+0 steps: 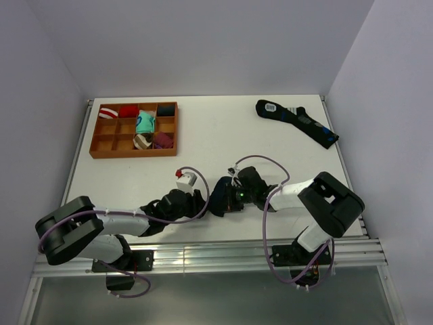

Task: Roll the socks
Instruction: Roll the sock at the center of the board.

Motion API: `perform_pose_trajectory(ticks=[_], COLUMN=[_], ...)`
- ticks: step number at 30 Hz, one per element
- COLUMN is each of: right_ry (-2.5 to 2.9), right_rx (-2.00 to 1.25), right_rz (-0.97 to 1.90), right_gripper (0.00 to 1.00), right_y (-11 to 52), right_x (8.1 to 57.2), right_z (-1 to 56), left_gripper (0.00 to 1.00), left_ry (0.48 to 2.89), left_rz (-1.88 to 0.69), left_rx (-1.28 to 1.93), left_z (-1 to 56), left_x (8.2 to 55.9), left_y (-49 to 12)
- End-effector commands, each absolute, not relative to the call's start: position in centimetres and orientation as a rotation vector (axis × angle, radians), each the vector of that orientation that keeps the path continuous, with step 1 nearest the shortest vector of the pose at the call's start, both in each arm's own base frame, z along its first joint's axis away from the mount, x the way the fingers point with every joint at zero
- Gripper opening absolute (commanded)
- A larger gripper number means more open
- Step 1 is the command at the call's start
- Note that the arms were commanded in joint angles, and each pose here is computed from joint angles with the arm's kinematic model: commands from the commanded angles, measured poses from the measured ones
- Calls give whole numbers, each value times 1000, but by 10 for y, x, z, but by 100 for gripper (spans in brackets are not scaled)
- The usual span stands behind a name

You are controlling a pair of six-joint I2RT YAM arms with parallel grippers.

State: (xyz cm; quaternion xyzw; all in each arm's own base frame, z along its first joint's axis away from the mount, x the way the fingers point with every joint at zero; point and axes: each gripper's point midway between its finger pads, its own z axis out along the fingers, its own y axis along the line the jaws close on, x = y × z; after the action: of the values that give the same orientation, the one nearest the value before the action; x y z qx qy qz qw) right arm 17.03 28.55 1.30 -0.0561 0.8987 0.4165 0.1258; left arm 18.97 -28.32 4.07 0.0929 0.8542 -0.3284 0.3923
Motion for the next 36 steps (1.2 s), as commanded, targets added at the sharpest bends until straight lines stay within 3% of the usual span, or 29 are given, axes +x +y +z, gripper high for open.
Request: perform_pose_trajectory(ticks=[1, 22, 36], right_ry=[2810, 2840, 2854], right_rx=[-116, -102, -98], right_rz=[1063, 1044, 1043], right_gripper=[13, 12, 12], right_y=[259, 251, 249], right_x=[146, 145, 143], right_z=[-23, -31, -36], left_gripper=[47, 46, 46], left_ry=[2112, 2015, 2079], left_rz=[-827, -922, -853], left_rx=[254, 290, 295], left_z=[52, 67, 47], left_x=[199, 194, 199], left_y=[-293, -303, -305])
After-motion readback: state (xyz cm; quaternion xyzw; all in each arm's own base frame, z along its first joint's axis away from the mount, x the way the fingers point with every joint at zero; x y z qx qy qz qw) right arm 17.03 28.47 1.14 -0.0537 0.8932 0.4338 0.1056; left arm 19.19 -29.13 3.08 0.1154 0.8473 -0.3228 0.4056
